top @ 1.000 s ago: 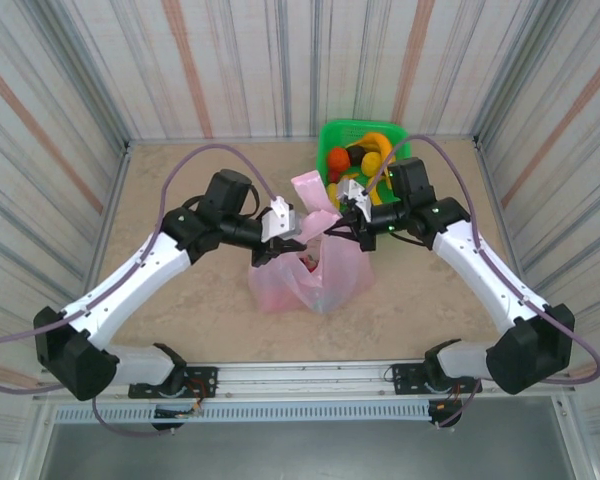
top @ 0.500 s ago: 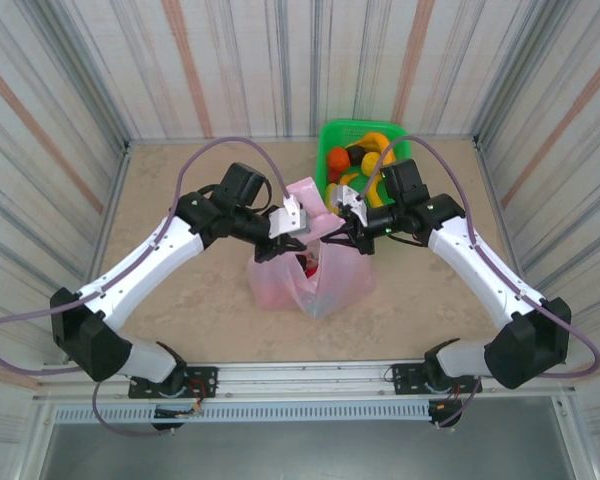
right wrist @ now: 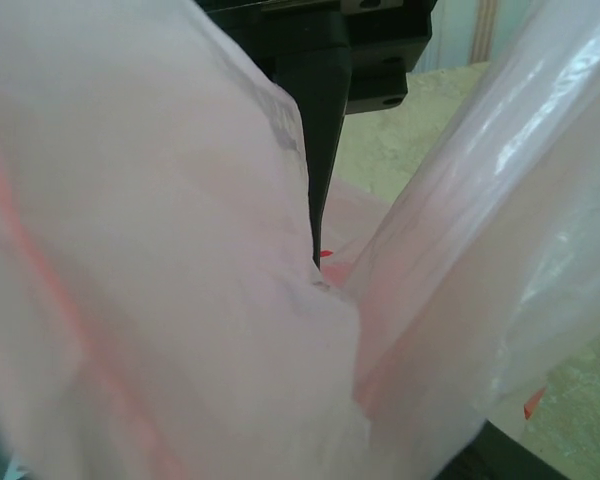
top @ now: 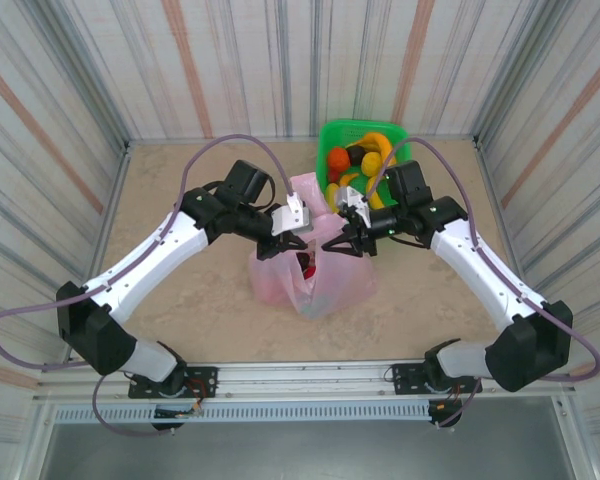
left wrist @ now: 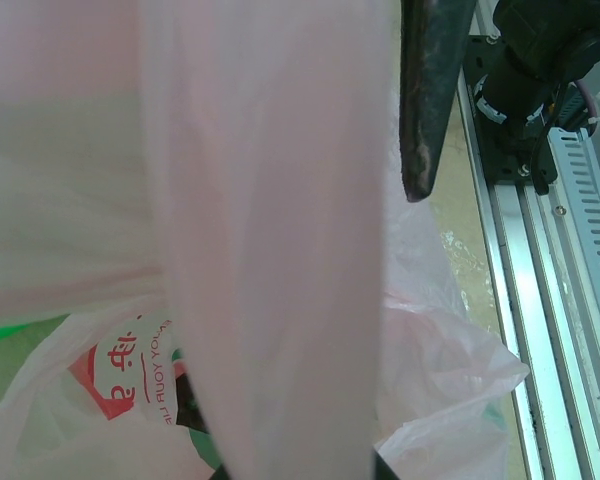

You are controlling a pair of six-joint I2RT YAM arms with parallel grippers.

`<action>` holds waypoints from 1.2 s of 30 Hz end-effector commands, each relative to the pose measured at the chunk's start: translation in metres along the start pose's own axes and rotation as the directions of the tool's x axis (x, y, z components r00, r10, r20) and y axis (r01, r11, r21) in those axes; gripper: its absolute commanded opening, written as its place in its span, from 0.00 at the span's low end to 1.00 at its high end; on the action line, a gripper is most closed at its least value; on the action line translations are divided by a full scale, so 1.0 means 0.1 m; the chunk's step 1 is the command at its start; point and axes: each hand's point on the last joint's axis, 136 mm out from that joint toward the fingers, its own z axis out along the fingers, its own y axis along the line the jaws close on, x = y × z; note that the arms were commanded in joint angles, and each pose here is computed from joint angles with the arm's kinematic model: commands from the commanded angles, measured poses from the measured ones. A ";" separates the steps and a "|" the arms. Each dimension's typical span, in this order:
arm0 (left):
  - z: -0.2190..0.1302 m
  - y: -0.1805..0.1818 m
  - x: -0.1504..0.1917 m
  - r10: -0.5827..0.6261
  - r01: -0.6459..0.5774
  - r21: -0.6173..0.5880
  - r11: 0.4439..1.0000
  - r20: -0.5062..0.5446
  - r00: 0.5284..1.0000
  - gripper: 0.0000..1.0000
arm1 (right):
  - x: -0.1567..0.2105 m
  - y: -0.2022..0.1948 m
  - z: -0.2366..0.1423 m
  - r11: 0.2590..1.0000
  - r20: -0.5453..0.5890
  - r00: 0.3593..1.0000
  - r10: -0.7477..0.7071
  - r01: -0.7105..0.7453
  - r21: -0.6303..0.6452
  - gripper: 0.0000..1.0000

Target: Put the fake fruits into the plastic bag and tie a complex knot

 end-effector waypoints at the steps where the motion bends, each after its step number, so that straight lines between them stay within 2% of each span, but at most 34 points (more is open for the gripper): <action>1: -0.03 -0.02 -0.05 0.018 -0.018 0.010 1.000 -0.001 1.000 0.00 | -0.09 0.05 -0.05 1.000 0.047 0.999 -0.017 0.018 -0.013 0.55; 7: -0.02 -0.02 -0.01 0.018 -0.017 0.004 1.000 -0.015 1.000 0.00 | -0.18 0.02 -0.03 1.000 0.094 0.995 -0.020 0.020 -0.008 0.62; 14: -0.02 -0.01 0.00 0.019 -0.019 0.001 1.000 -0.018 1.000 0.00 | -0.24 -0.02 0.01 1.000 0.107 0.994 -0.003 0.004 -0.012 0.61; 19: -0.02 0.00 0.01 0.020 -0.020 -0.006 1.000 -0.026 0.999 0.00 | -0.26 -0.02 0.04 1.000 0.105 0.994 0.008 -0.006 -0.021 0.47; 22: -0.02 0.00 0.04 0.019 -0.019 -0.013 1.000 -0.034 0.999 0.00 | -0.27 -0.01 0.03 1.000 0.109 0.994 0.007 -0.005 -0.022 0.33; 26: -0.03 0.00 0.06 0.014 -0.015 -0.022 1.000 -0.042 0.999 0.00 | -0.33 0.01 0.00 1.000 0.121 0.993 -0.012 0.014 -0.010 0.03; 27: -0.04 0.00 0.07 0.009 -0.010 -0.024 1.000 -0.043 0.999 0.00 | -0.34 0.00 -0.01 1.000 0.123 0.992 -0.019 0.020 -0.004 0.00; 36: -0.26 0.02 -0.08 -0.009 0.012 -0.038 0.999 0.080 0.997 0.02 | -0.32 -0.04 -0.04 0.998 0.095 0.994 -0.048 0.043 0.047 0.00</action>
